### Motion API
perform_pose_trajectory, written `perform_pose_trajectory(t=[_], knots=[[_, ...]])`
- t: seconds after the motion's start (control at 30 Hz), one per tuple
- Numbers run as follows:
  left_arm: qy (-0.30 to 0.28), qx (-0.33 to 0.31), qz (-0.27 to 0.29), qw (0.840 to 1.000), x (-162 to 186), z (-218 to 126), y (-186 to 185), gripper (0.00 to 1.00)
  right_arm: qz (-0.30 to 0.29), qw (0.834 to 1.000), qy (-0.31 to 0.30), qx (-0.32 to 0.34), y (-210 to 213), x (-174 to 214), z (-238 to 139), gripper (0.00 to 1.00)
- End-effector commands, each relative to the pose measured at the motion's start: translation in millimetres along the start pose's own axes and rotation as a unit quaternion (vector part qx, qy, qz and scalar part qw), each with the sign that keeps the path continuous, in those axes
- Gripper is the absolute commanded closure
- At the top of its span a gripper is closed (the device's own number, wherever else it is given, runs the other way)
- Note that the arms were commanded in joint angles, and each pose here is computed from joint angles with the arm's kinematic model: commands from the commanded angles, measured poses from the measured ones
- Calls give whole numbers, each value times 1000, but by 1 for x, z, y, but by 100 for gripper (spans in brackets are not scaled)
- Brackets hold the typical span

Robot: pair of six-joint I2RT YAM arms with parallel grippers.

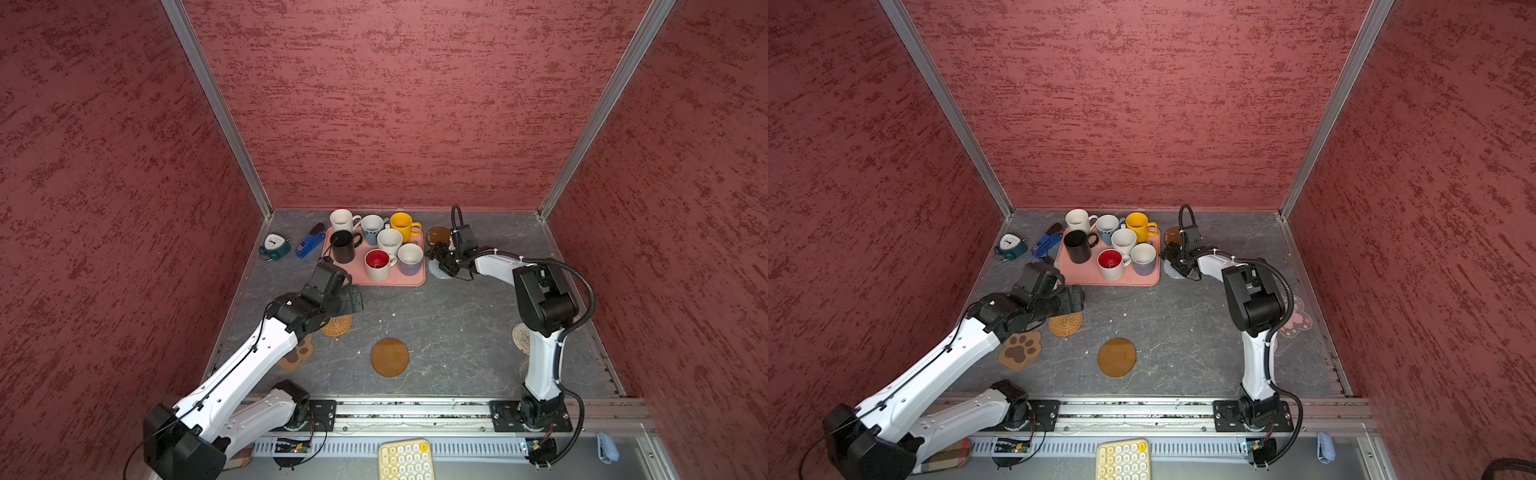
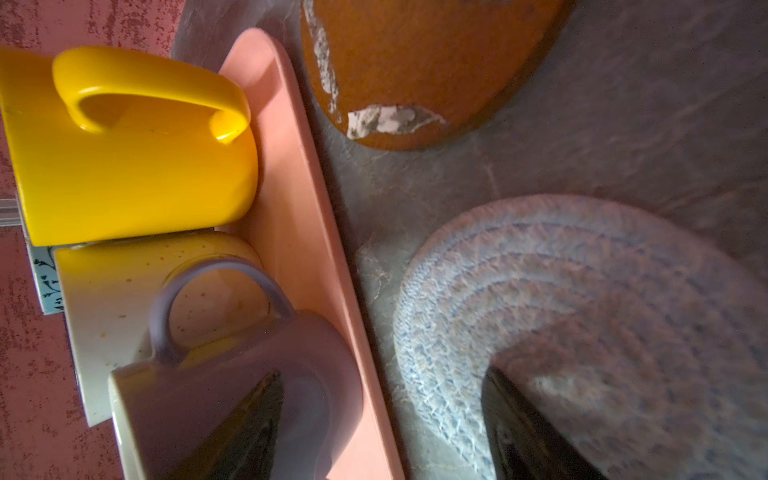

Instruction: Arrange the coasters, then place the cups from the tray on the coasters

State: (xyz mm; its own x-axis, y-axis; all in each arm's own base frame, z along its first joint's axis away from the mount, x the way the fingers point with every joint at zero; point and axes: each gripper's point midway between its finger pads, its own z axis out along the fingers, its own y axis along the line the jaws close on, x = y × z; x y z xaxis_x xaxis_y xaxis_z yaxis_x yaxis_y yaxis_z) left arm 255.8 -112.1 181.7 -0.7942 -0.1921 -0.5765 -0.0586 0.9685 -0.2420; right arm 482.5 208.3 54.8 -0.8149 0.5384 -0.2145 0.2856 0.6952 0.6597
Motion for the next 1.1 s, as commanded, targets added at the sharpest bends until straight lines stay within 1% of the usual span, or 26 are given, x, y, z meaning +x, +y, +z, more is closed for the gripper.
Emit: perform_pose_trajectory(t=[0.0,0.1,0.2,0.4,0.5,0.63,0.77,0.9,1.07], knots=[[-11,-4,17,1000,-12,-10,0,1,-27,999,-21,-35,34,-19,-26,23],[-18,12,12,1000,-20,-18,-7,0,-38,997,-41,-43,47,-28,-46,22],[-16,34,7,999,-23,-20,-17,1,-38,996,-62,-46,50,-37,-69,22],[-10,60,17,998,-29,-25,-35,0,-37,994,-106,-2,22,-48,-113,21],[-9,68,26,997,-34,-23,-43,0,-19,991,-129,19,-5,-51,-136,21],[3,73,35,997,-40,-10,-56,1,14,986,-157,48,-49,-51,-165,20],[10,86,41,995,-48,2,-74,1,50,978,-188,77,-87,-50,-196,17],[11,92,56,994,-54,13,-94,0,100,963,-212,131,-128,-48,-222,14],[16,96,63,993,-54,21,-107,1,160,938,-246,188,-174,-42,-251,10]])
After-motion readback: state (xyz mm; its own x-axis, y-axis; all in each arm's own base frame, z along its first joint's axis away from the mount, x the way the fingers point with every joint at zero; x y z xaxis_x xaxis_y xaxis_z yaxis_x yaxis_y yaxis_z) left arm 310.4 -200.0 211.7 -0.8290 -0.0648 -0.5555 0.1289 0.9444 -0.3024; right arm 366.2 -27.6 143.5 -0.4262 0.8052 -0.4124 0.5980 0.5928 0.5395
